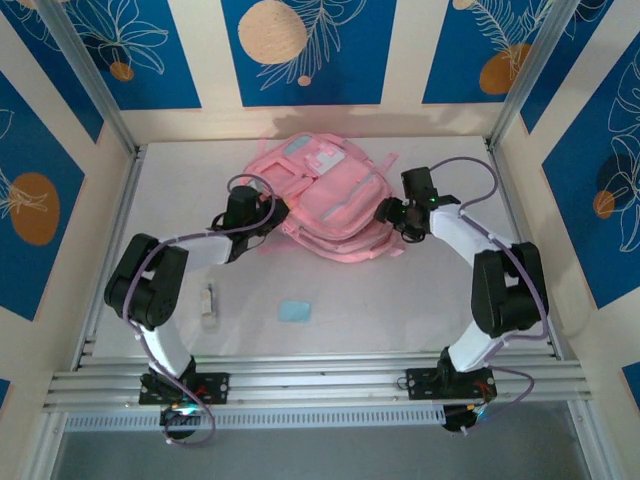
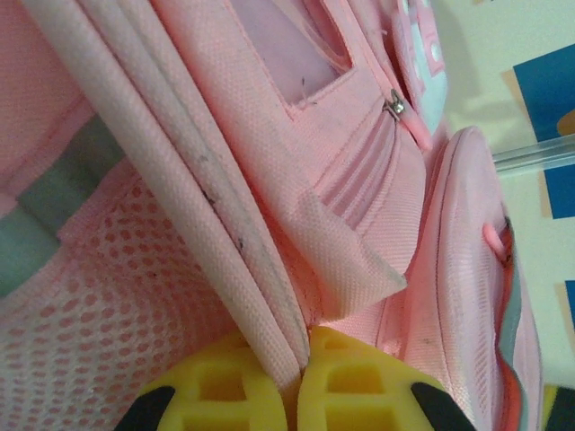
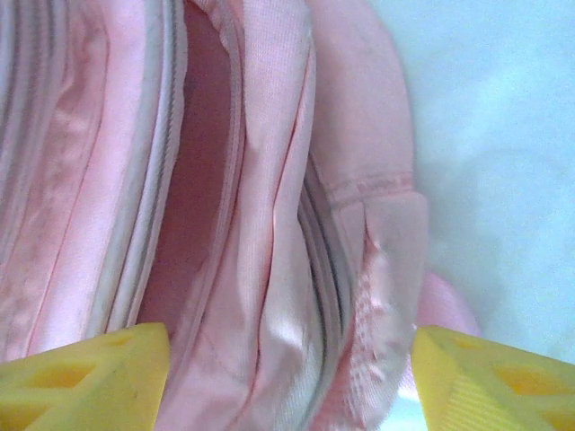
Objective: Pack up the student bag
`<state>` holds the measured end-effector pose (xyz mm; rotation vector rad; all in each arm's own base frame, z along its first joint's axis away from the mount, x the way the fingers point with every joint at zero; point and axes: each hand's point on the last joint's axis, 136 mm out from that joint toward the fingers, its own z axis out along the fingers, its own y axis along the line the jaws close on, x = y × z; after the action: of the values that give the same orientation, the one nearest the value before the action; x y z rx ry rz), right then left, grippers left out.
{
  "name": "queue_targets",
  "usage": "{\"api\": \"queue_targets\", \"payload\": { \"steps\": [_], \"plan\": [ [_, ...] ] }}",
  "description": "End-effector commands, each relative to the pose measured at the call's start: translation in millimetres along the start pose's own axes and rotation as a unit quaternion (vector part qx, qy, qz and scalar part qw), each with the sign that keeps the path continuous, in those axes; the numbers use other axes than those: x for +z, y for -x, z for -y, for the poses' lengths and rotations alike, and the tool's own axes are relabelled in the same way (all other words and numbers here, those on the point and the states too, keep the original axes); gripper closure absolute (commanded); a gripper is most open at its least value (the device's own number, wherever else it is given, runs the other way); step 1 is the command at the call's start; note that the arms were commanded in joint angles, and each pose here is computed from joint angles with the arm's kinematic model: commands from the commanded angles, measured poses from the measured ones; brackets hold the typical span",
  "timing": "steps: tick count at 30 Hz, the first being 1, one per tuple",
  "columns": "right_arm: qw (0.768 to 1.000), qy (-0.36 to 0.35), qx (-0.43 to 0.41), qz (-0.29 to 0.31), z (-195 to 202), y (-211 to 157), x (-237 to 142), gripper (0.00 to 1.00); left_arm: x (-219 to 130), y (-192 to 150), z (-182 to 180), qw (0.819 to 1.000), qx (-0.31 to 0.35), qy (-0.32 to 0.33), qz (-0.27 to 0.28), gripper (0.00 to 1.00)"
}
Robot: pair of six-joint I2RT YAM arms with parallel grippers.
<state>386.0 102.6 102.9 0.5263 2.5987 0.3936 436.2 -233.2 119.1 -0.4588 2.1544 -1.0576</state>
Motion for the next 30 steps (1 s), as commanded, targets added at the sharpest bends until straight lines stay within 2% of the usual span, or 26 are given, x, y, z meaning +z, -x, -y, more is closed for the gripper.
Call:
{"api": "queue_targets", "payload": {
  "steps": [1,5,9,16,23,30],
  "plan": [
    [0.999,-0.022,-0.034,0.005,-0.3,-16.7,-40.7,0.29,-10.1,2.1,53.9,0.996,0.007,-0.085,0.013,1.0],
    [0.997,0.056,-0.044,-0.001,-53.2,-36.8,-64.4,0.37,-12.7,6.3,64.1,0.995,0.007,-0.096,0.032,1.0],
    [0.991,0.125,-0.047,-0.004,-111.3,-57.5,-75.9,0.4,-16.6,7.5,69.5,0.994,0.008,-0.1,0.043,1.0],
    [0.982,0.182,-0.055,-0.015,-181.0,-97.3,-64.6,0.51,-23.3,6.4,70.2,0.993,0.006,-0.104,0.057,1.0],
    [0.977,0.205,-0.049,-0.027,-211.0,-115.8,-28.9,0.64,-25.4,3.5,68.9,0.992,-0.001,-0.11,0.057,1.0],
    [0.984,0.172,-0.023,-0.028,-207.9,-120.5,13.8,0.64,-26.8,0.2,69.9,0.992,-0.003,-0.115,0.054,1.0]
  ]
}}
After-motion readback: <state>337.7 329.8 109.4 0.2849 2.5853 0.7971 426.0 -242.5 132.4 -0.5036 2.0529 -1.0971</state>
